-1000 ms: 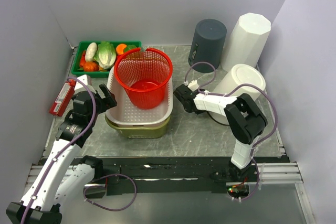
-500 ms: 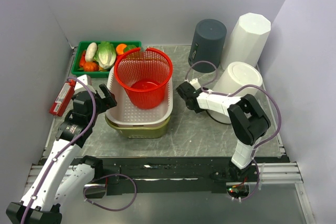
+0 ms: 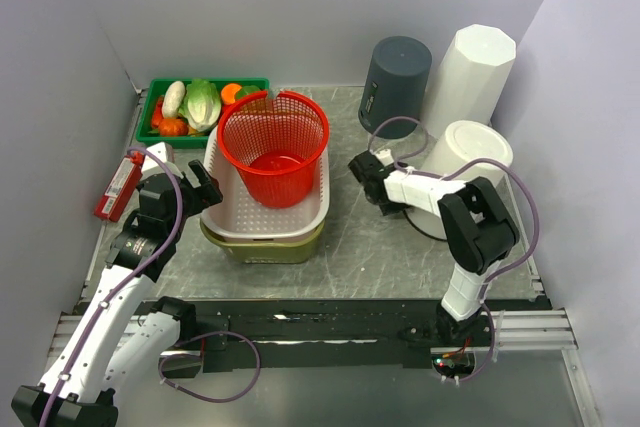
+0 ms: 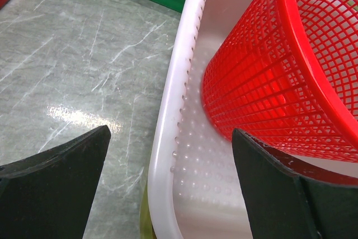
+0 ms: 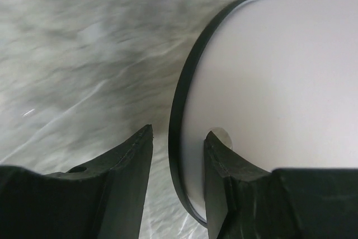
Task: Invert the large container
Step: Turn the container upside down at the center of the board.
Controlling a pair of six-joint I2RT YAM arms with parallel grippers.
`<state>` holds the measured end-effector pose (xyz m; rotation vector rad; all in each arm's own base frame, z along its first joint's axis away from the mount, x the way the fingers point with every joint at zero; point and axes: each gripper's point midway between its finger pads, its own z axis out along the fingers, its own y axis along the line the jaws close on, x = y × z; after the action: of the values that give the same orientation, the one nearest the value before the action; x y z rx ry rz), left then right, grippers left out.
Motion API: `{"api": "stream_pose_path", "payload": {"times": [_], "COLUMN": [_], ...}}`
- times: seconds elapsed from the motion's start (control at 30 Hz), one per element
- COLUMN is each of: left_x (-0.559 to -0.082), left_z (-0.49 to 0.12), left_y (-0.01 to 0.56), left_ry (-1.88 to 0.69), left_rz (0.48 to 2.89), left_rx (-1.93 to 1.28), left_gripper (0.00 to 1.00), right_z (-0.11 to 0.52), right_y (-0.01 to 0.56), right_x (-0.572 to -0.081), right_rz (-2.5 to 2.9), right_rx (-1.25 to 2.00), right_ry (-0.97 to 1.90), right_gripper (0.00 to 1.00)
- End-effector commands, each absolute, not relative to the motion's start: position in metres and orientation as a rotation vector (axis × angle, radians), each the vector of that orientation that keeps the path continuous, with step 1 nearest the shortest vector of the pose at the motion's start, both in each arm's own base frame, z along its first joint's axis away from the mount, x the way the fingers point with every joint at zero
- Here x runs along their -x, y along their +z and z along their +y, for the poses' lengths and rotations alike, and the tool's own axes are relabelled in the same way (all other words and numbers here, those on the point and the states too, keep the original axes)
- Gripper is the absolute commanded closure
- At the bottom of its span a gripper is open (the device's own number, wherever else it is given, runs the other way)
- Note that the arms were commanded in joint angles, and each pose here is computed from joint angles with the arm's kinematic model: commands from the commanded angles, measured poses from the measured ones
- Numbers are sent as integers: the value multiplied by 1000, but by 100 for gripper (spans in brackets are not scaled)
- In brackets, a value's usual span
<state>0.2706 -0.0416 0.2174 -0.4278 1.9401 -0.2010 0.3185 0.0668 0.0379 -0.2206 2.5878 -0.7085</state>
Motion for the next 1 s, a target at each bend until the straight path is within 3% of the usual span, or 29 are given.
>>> {"api": "stream_pose_path", "payload": {"times": [0.0, 0.3, 0.53, 0.7, 0.8, 0.97], "left_x": [-274, -275, -274, -274, -274, -275], "left_z": [-43, -43, -43, -41, -42, -44], "left_y": [230, 230, 231, 231, 232, 231], "left_ry": [-225, -226, -228, -218, -224, -229], "left_rz": [1896, 1894, 1891, 1890, 1886, 1893], "left_rx": [421, 419, 419, 431, 424, 419], "left_gripper": [4, 4, 4, 4, 4, 4], "right_z": [52, 46, 72, 64, 63, 83], "right_y": [60, 69, 42, 54, 71, 77], "right_x": [-325, -327, -330, -331, -336, -341], "right_rz": [2459, 2383, 2513, 2492, 2405, 2378], "right_rx": [137, 76, 342, 311, 230, 358], "right_ry": [-912, -943, -855, -961, -931, -816], "right_gripper": [54, 54, 54, 54, 53, 53]}}
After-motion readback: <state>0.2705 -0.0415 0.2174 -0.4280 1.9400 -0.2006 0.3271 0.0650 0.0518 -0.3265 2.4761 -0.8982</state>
